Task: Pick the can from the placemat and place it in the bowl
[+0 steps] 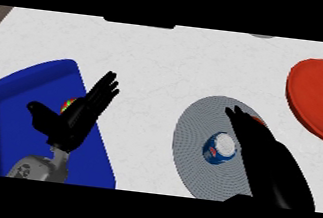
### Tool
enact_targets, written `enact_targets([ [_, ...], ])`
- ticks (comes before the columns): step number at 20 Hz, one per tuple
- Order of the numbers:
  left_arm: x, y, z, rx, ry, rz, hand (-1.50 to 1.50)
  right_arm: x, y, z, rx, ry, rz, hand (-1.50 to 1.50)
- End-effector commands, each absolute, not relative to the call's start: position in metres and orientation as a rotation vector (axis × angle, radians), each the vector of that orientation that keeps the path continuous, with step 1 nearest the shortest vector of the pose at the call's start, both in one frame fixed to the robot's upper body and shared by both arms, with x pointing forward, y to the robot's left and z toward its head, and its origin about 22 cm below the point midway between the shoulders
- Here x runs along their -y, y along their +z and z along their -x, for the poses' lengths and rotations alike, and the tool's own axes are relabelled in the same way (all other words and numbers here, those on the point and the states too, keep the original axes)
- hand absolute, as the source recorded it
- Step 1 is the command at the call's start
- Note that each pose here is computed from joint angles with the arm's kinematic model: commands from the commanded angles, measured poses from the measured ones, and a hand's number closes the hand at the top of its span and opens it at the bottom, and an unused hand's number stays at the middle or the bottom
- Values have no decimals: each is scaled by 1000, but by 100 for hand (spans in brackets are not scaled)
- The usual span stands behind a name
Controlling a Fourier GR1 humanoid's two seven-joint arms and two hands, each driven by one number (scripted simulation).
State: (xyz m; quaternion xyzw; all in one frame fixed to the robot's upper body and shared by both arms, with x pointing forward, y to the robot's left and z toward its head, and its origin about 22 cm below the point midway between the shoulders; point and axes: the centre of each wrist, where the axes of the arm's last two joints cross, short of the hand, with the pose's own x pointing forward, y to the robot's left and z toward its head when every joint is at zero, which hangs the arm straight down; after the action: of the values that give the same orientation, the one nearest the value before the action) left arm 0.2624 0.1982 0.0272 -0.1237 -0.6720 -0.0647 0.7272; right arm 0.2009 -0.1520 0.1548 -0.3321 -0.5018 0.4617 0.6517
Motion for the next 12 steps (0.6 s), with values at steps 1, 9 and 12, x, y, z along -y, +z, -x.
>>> enact_targets([
  [1, -211, 37, -267, 1473, -144, 262, 0, 132, 152, -217, 908, 1052, 841, -150],
  [9, -199, 29, -263, 1477, -133, 280, 0, 128, 128, -241, 755, 1115, 822, -150],
  [12, -204, 30, -252, 1474, -123, 292, 0, 139, 131, -226, 757, 1129, 811, -150],
])
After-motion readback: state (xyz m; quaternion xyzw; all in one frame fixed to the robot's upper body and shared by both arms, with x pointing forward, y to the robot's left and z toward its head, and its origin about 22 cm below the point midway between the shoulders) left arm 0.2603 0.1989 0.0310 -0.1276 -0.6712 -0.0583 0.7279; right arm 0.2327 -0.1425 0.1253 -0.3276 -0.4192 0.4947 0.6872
